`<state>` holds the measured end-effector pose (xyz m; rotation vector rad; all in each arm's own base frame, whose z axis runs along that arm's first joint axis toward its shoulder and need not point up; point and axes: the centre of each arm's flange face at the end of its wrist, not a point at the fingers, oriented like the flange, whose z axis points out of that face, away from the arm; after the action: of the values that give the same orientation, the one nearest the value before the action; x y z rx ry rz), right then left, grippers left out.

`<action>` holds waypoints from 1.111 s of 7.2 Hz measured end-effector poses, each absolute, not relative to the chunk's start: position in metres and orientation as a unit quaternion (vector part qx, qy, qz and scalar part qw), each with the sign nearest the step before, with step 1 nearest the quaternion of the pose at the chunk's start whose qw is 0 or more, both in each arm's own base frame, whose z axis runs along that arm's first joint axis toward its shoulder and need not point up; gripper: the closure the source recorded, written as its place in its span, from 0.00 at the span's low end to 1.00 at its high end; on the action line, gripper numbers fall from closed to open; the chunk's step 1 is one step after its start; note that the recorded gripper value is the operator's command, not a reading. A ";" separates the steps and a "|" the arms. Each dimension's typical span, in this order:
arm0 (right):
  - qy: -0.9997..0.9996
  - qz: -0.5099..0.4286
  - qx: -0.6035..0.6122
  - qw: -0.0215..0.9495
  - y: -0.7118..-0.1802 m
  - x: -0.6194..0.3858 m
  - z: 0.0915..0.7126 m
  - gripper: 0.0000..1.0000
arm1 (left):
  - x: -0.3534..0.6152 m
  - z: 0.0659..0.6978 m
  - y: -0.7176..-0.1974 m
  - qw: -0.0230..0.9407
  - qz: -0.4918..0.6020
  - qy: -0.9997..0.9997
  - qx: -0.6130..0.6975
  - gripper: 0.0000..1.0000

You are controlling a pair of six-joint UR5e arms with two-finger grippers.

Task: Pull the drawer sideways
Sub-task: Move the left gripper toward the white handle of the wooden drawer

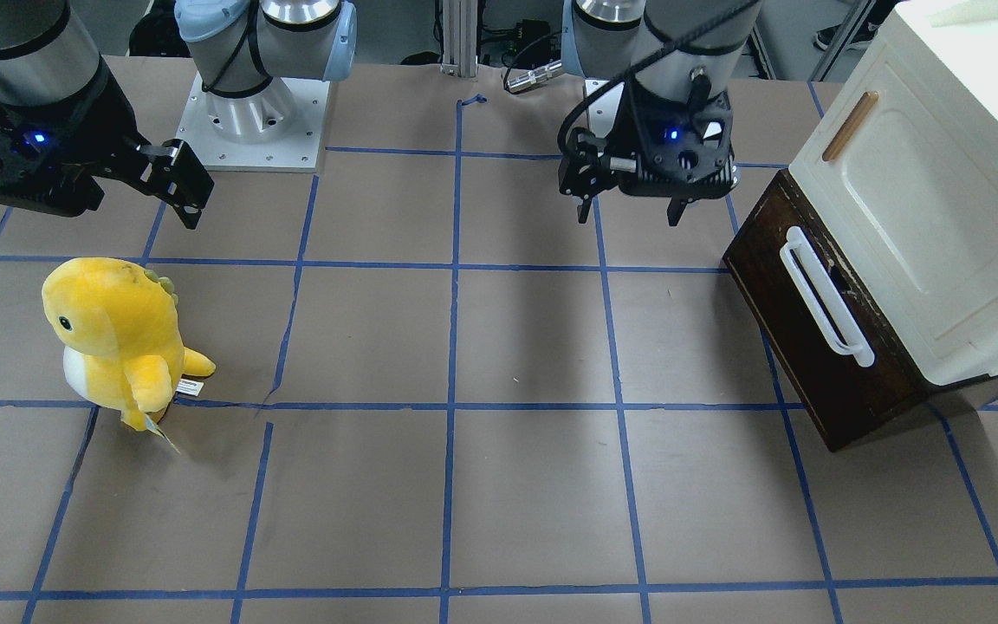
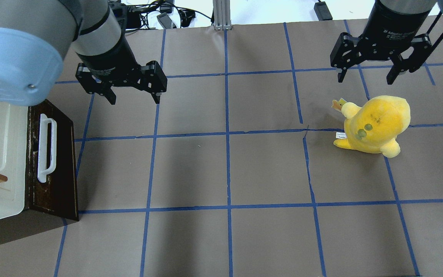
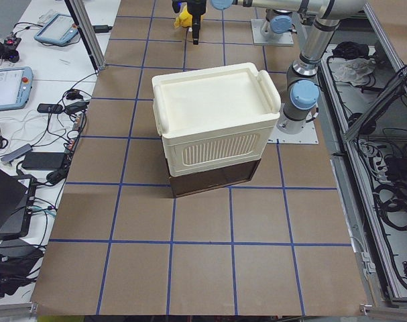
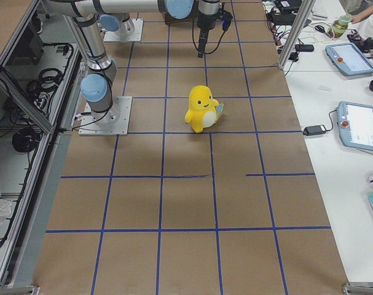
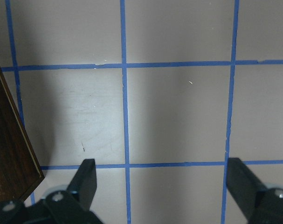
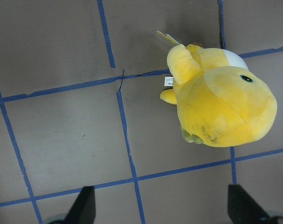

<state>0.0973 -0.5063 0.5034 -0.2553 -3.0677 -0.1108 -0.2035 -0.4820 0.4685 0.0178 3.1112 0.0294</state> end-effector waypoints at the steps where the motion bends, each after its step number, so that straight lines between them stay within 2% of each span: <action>1: -0.995 -0.036 -0.083 0.031 -0.506 0.097 0.503 0.00 | -0.205 0.437 -0.490 0.034 0.031 0.999 0.001 0.00; 3: -0.995 -0.036 -0.083 0.031 -0.506 0.097 0.503 0.00 | -0.207 0.377 -0.493 0.108 0.070 0.992 -0.010 0.00; 6: -0.995 -0.036 -0.083 0.031 -0.506 0.097 0.503 0.00 | -0.192 0.288 -0.469 0.311 0.118 0.943 0.026 0.00; 8: -0.995 -0.036 -0.083 0.031 -0.506 0.097 0.503 0.00 | -0.170 0.251 -0.466 0.435 0.130 0.889 0.070 0.00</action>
<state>0.0975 -0.5063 0.5035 -0.2548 -3.0678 -0.1103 -0.1705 -0.4655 0.2515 0.1751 2.2123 0.3230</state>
